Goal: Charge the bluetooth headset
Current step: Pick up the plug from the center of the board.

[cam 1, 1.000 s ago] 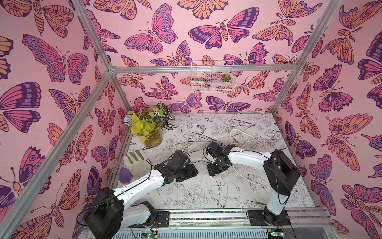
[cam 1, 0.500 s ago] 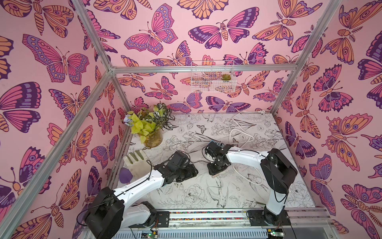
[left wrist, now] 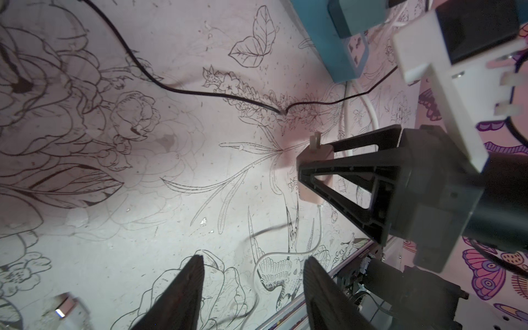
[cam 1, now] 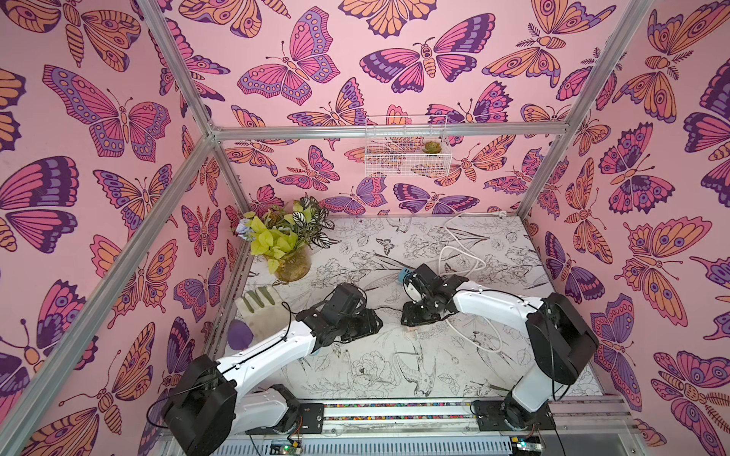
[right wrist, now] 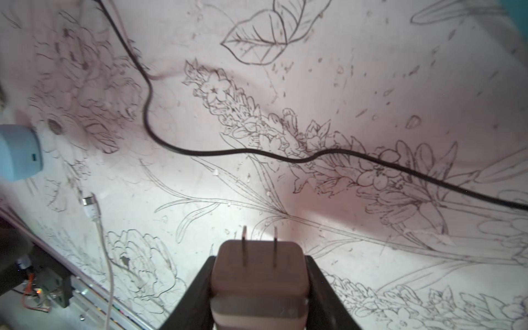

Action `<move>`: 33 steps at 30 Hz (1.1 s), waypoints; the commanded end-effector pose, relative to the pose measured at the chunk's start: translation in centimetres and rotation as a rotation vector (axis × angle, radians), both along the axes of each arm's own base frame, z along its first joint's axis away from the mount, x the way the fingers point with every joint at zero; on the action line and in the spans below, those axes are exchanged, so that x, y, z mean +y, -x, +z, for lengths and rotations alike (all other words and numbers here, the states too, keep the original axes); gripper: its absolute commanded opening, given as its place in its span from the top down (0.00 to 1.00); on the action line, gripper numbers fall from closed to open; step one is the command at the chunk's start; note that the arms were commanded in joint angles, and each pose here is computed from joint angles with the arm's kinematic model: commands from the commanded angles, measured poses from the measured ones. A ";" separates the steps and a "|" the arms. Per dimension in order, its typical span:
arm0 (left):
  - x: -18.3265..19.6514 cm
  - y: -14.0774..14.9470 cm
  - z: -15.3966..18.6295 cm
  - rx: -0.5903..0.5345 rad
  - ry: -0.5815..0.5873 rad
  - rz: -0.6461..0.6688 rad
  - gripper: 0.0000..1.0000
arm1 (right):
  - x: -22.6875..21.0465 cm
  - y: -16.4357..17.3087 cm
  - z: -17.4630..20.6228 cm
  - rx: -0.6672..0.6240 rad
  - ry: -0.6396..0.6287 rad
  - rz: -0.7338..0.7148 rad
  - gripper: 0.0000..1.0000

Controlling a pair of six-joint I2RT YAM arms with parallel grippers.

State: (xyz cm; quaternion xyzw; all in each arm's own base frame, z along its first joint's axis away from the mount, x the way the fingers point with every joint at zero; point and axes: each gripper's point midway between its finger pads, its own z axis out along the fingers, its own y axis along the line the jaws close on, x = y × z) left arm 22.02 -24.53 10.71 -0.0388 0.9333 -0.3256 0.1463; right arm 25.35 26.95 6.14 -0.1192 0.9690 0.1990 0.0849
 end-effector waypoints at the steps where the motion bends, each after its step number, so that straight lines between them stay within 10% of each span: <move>1: -1.4 -0.2 1.0 -0.042 0.023 -0.058 0.43 | 0.9 -0.5 2.1 -0.014 -0.103 -0.064 0.72; 19: -5.5 -2.3 3.3 -0.170 0.008 -0.087 0.34 | 2.5 -0.6 7.5 0.000 -0.429 -0.247 0.74; 33: -7.8 -3.0 4.1 -0.186 0.075 -0.090 0.58 | 3.7 -0.3 8.4 0.025 -0.541 -0.272 0.75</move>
